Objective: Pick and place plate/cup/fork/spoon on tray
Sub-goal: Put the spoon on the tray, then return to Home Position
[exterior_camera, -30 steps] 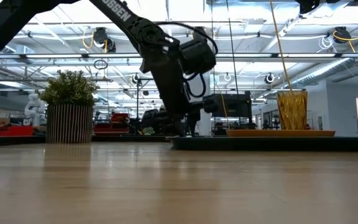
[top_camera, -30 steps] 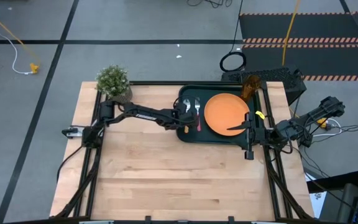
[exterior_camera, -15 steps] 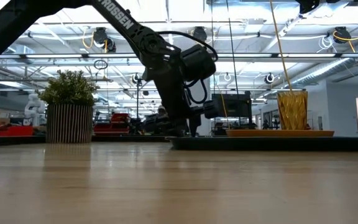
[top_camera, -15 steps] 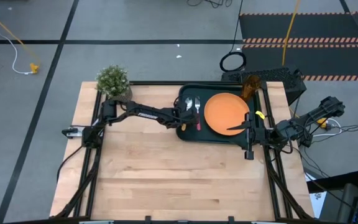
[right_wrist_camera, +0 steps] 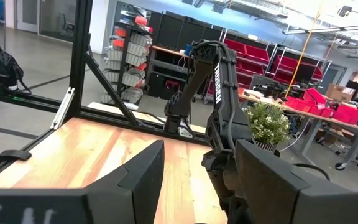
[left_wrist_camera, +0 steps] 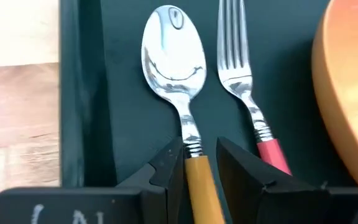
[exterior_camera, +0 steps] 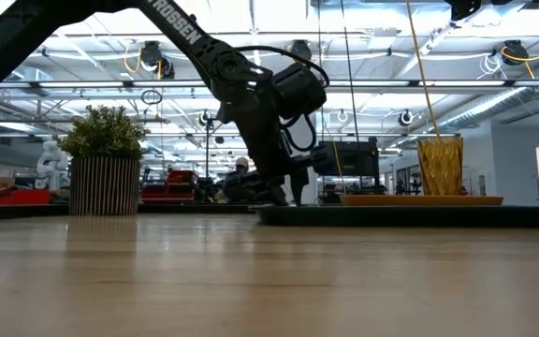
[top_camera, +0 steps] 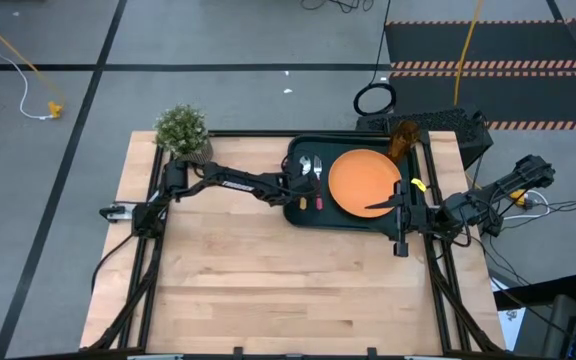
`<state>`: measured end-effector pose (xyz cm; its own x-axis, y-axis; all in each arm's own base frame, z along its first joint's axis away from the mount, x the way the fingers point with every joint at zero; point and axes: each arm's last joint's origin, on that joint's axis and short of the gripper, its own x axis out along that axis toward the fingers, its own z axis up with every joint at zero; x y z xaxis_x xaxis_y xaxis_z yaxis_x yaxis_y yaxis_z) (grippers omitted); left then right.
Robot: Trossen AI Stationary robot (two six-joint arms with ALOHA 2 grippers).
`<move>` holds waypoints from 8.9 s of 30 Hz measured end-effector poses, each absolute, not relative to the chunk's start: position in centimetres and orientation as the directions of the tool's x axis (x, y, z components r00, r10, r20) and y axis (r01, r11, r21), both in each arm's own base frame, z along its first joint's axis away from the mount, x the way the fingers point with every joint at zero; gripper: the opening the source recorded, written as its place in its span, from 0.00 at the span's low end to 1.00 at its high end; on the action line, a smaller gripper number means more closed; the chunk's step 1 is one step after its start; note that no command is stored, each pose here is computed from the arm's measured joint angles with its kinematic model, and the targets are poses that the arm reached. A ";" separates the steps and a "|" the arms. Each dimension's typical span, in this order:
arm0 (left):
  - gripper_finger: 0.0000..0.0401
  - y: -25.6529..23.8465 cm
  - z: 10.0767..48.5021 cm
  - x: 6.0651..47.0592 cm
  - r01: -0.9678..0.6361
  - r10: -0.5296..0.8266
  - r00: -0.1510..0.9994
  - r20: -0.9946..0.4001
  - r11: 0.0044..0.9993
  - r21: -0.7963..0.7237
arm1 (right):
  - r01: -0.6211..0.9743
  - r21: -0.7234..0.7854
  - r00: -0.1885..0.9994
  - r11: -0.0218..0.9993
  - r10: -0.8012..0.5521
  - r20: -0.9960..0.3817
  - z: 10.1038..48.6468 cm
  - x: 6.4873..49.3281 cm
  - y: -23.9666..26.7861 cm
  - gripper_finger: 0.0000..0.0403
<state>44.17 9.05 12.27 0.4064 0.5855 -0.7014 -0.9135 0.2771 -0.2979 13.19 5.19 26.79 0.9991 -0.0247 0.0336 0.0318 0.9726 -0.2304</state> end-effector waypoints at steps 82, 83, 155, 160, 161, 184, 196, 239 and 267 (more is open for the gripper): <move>0.02 -0.4 16.5 24.7 -0.082 0.078 0.978 -0.195 0.997 -0.013 | -0.238 -0.030 0.971 0.971 0.239 0.026 17.3 11.1 4.9 0.00; 0.02 -0.3 16.5 24.7 -0.075 0.071 0.978 -0.194 0.997 -0.014 | -0.242 -0.030 0.970 0.970 0.242 0.030 17.4 11.1 4.9 0.00; 0.00 0.6 14.1 17.0 -0.050 0.050 0.999 -0.004 0.994 -0.102 | -0.054 0.015 0.998 0.998 0.054 0.015 16.9 9.8 0.3 0.00; 0.00 -0.3 14.7 16.7 -0.017 0.019 1.000 0.020 0.997 -0.078 | -0.055 0.015 0.998 0.998 0.054 0.015 16.9 9.8 0.3 0.00; 0.00 -0.5 14.7 16.6 -0.013 0.014 1.000 0.012 0.997 -0.073 | -0.054 0.015 0.998 0.998 0.054 0.015 16.9 9.8 0.3 0.00; 0.00 -0.1 17.0 12.9 0.075 -0.077 0.997 0.028 0.995 0.063 | -0.055 0.015 0.998 0.998 0.055 0.015 16.9 9.8 0.3 0.00; 0.00 0.5 16.1 10.9 -0.082 0.080 0.994 -0.081 0.996 -0.023 | -0.055 0.015 0.998 0.998 0.055 0.015 16.9 9.8 0.3 0.00; 0.01 -0.2 16.2 10.3 0.099 -0.100 0.993 -0.056 0.995 -0.011 | -0.055 0.015 0.998 0.998 0.055 0.014 16.9 9.8 0.3 0.00; 0.01 -0.1 16.7 10.2 0.064 -0.065 0.998 0.000 0.994 0.085 | -0.055 0.015 0.998 0.998 0.055 0.013 16.9 9.8 0.3 0.00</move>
<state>10.18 -0.10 16.71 0.9979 -0.0646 -0.0005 0.0644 0.9943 0.0848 9.76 0.35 16.87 0.9984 0.0545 0.0135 -0.0547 0.9984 0.0147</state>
